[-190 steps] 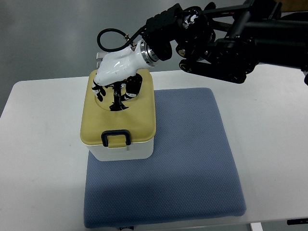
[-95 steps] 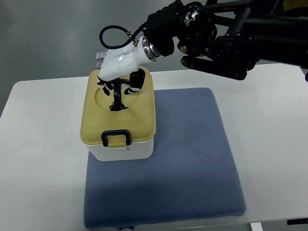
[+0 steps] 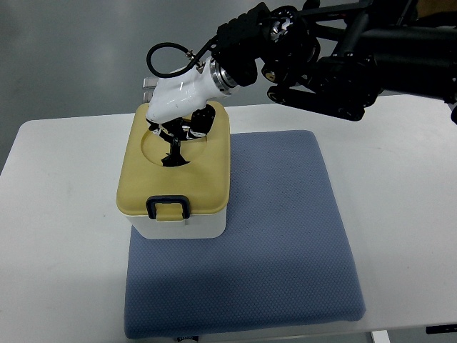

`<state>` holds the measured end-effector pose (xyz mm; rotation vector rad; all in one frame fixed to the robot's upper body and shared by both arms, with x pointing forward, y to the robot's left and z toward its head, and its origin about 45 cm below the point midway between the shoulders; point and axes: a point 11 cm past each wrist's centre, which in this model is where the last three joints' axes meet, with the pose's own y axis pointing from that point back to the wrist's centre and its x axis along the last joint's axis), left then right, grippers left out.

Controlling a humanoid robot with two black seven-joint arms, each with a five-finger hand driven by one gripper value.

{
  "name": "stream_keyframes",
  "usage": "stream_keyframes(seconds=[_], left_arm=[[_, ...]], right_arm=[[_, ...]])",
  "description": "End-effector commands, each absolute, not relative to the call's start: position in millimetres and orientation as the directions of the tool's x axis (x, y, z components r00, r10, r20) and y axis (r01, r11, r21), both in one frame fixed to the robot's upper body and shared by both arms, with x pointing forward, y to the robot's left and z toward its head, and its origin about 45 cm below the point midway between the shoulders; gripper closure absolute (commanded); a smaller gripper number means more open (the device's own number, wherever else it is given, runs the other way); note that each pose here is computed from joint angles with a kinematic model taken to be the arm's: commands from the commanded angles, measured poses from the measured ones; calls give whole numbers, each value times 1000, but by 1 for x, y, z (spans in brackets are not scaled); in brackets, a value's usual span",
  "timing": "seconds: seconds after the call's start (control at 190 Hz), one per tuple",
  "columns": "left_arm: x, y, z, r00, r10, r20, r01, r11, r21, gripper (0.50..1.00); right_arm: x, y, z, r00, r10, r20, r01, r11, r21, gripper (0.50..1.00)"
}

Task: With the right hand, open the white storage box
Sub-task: 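Close the right hand fingers around the black lid handle, then lift the yellow lid up off the white box with the right hand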

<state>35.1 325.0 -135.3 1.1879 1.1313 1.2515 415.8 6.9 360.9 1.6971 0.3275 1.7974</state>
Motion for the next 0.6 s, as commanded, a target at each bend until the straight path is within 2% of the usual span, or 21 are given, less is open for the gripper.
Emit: stream_keyframes(seconds=[0.0,0.595], left_arm=[[35,325,-135,15,999,31,-69,-30,997,500],[35,324,-135,15,999,30,-69,-29,997,500]], right_arm=[[415,7,360,31,596,802,-273,-767,580,1000],[410,18,388,-45,578,815,-257,-795,549,1000]])
